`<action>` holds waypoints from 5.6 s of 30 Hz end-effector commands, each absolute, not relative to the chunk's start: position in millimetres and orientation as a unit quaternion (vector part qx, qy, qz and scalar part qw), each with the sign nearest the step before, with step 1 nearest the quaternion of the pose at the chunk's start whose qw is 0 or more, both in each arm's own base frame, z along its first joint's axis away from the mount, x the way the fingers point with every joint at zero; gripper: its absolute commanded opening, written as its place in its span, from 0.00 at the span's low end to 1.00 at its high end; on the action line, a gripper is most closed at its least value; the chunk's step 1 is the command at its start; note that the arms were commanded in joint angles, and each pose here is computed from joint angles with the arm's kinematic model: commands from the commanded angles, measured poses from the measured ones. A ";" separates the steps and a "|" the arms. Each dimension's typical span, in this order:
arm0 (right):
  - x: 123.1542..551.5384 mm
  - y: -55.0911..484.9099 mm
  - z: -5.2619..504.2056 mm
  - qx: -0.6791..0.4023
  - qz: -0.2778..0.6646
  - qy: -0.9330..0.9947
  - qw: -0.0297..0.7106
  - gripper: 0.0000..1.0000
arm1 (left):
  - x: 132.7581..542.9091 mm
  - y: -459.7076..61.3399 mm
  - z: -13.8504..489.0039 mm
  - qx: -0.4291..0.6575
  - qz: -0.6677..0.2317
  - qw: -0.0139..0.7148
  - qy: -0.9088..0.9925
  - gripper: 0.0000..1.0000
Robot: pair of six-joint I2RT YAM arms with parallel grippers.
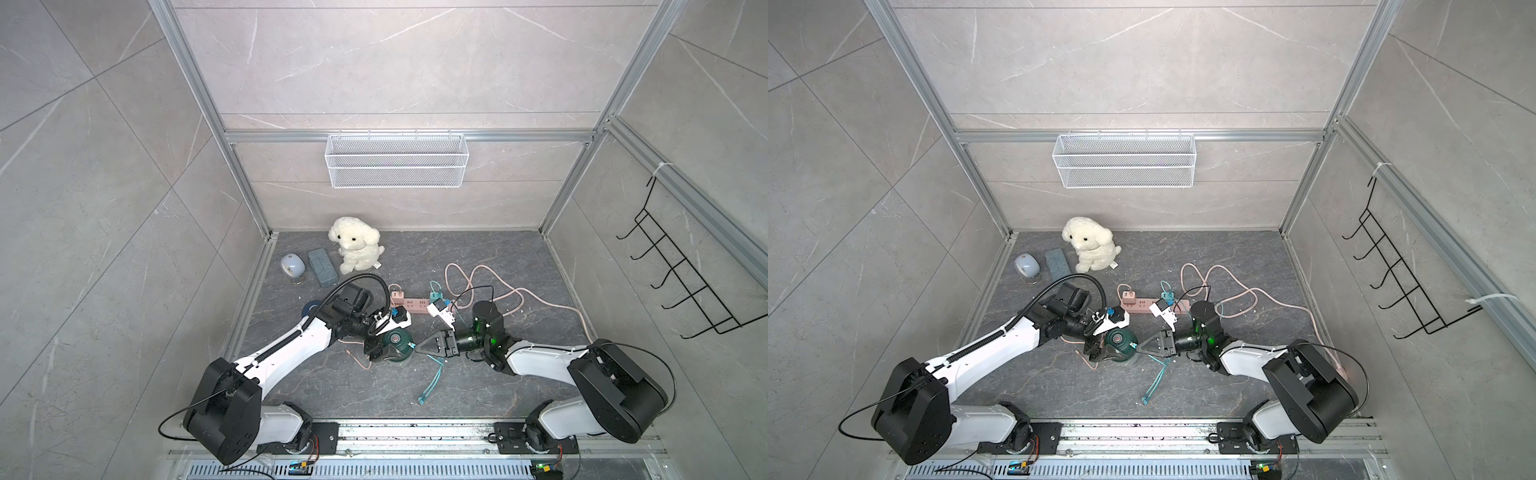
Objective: Charge the cordless meat grinders
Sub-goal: Insert the charging cable into the cordless meat grinder.
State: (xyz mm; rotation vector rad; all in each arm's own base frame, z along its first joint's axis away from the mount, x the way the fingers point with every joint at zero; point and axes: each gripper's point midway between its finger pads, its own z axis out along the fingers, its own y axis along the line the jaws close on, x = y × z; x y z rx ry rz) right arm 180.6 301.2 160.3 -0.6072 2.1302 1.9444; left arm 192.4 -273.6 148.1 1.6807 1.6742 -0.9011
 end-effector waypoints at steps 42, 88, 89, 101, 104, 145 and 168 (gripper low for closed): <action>189.5 305.8 123.9 -0.181 0.647 0.740 0.024 0.07 | 170.4 -300.3 129.5 0.672 -0.328 0.286 0.599 0.47; 202.4 297.8 118.6 -0.151 0.687 0.711 0.032 0.07 | 170.4 -290.5 107.2 0.680 -0.304 0.243 0.621 0.39; 202.3 297.3 115.8 -0.148 0.682 0.716 0.030 0.07 | 171.1 -291.2 107.9 0.679 -0.305 0.244 0.622 0.39; 209.6 300.6 114.9 -0.152 0.662 0.733 0.047 0.07 | 174.7 -293.7 109.1 0.672 -0.305 0.245 0.628 0.38; 209.0 305.2 116.2 -0.148 0.665 0.730 0.043 0.07 | 175.5 -295.4 110.7 0.670 -0.307 0.247 0.629 0.37; 203.2 317.2 117.4 -0.188 0.578 0.793 0.038 0.07 | 170.7 -302.8 107.1 0.682 -0.312 0.227 0.622 0.34; 214.2 338.9 122.3 -0.108 0.646 0.755 0.014 0.06 | 173.4 -308.2 107.6 0.677 -0.303 0.235 0.628 0.31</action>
